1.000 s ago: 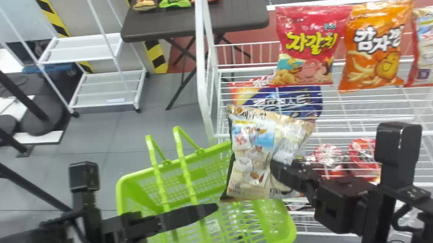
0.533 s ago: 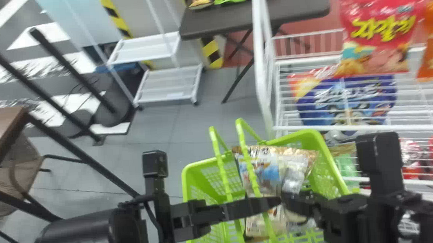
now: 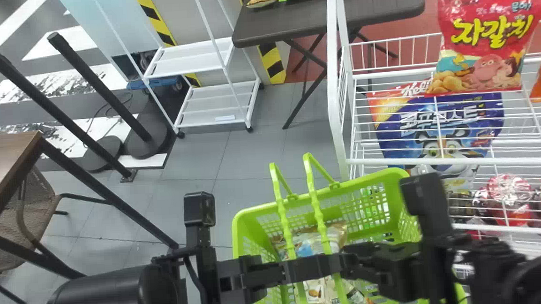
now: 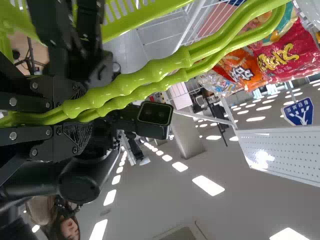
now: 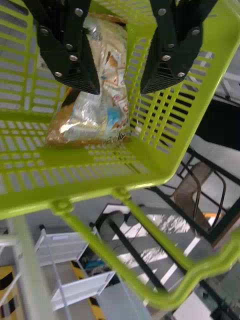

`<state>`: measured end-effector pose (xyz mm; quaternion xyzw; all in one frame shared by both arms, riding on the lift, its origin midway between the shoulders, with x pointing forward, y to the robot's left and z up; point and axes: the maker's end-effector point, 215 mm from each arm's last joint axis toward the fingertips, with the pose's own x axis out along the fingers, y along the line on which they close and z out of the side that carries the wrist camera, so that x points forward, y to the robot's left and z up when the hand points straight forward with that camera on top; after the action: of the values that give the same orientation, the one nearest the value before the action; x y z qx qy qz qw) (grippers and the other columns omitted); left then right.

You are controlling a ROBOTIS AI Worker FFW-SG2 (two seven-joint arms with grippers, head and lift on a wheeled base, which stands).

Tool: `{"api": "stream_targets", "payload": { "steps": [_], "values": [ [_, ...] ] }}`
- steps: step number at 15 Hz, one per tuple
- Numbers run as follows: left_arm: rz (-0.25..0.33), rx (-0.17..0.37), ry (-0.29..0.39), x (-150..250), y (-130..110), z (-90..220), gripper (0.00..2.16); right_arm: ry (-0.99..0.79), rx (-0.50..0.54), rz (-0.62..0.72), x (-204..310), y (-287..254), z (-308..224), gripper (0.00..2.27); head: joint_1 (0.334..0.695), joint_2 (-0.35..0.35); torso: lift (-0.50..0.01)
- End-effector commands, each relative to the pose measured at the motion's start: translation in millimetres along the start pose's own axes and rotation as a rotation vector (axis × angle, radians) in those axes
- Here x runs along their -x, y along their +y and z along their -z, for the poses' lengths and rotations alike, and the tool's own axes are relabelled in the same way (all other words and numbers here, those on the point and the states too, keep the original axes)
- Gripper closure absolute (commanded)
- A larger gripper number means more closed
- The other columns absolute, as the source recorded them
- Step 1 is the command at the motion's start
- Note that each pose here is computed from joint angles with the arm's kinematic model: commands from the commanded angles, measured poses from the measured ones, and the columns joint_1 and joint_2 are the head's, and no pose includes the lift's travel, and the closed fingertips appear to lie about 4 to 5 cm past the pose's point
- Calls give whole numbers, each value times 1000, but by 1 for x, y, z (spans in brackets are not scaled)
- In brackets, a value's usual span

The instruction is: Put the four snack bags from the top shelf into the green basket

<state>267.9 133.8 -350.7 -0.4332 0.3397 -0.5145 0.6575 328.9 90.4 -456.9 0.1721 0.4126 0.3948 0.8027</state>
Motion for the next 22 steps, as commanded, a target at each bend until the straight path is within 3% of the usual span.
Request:
{"api": "stream_targets", "payload": {
  "steps": [1, 3, 5, 9, 15, 18, 20, 22],
  "values": [
    [8, -1, 0, 1, -2, 1, 2148, -143, -77, 26, 60, -40, -43, 63, 695, 350, 0],
    [6, -3, 0, 2, -3, 2, 2148, -307, -77, 168, 124, -103, -94, 66, 695, 350, 0],
    [5, 2, 1, 2, -3, 3, 2148, -424, -45, 262, 166, -145, -148, 76, 695, 181, 0],
    [15, 16, 3, 0, -4, 10, 2148, -528, 66, 405, 167, -209, -219, 76, 695, -9, 0],
    [23, 15, 18, 1, -4, 8, 2148, -623, 212, 544, 137, -258, -291, 83, 695, -54, 0],
    [25, 17, 24, 3, -4, 8, 2148, -567, 249, 605, 114, -271, -305, 107, 695, -42, 0],
    [28, 24, 22, 6, -4, 9, 2148, -503, 259, 614, 101, -274, -301, 529, 695, -31, 0],
    [25, 26, 20, 8, -3, 10, 2148, -480, 268, 611, 95, -271, -301, 1534, 695, -12, 0]
  ]
}}
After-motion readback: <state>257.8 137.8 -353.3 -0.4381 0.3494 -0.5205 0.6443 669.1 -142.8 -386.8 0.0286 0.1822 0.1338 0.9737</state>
